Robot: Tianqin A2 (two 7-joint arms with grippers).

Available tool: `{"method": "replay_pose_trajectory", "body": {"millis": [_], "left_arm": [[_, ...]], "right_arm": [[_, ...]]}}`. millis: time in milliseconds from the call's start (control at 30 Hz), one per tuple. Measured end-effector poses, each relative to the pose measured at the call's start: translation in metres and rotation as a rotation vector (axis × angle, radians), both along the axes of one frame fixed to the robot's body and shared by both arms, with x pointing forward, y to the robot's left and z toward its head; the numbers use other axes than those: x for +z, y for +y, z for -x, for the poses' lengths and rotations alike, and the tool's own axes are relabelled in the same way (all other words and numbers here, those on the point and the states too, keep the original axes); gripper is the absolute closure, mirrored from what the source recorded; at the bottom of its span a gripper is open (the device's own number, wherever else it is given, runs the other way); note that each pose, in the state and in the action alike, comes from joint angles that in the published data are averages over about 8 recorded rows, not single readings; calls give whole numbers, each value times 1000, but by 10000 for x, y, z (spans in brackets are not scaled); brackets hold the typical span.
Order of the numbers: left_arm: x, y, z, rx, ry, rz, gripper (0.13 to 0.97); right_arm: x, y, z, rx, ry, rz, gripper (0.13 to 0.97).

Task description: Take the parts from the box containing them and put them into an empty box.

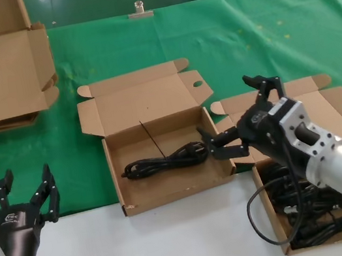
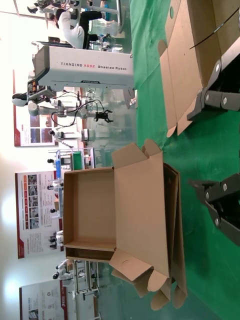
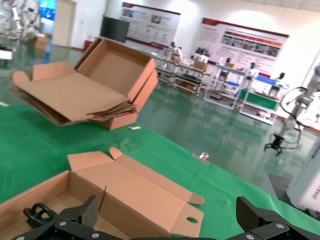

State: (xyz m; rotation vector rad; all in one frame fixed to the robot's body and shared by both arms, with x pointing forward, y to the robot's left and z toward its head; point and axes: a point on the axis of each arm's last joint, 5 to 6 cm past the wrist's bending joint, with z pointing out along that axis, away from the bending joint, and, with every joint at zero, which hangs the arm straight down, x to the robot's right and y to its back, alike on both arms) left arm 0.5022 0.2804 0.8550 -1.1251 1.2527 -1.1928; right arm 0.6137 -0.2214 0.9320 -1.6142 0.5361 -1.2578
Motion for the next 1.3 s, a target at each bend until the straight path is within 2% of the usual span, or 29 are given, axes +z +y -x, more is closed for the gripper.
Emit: {"method": "replay_pose_trajectory", "body": {"millis": [167,300,567,600,867,1167,1300], "left_arm": [[0,0,0,0,0,0,627],[0,0,0,0,0,0,627],[0,0,0,0,0,0,416],[0,0,0,0,0,0,416],[0,0,0,0,0,0,256],[0,0,0,0,0,0,161],[0,0,0,0,0,0,150]], "right_arm": [[-103,-59,106,-33,5,-56,130],[-185,-109,195,-61,10,-100,130],[-336,-214,378,-126,24,-183,130],[-355,-228,402,-134,26,-193,130],[-497,-339,599,-208,44,-269,130],[-644,-467,832,-297,70,-347,130],[-700,-519,929,-335,82,-376,130]]}}
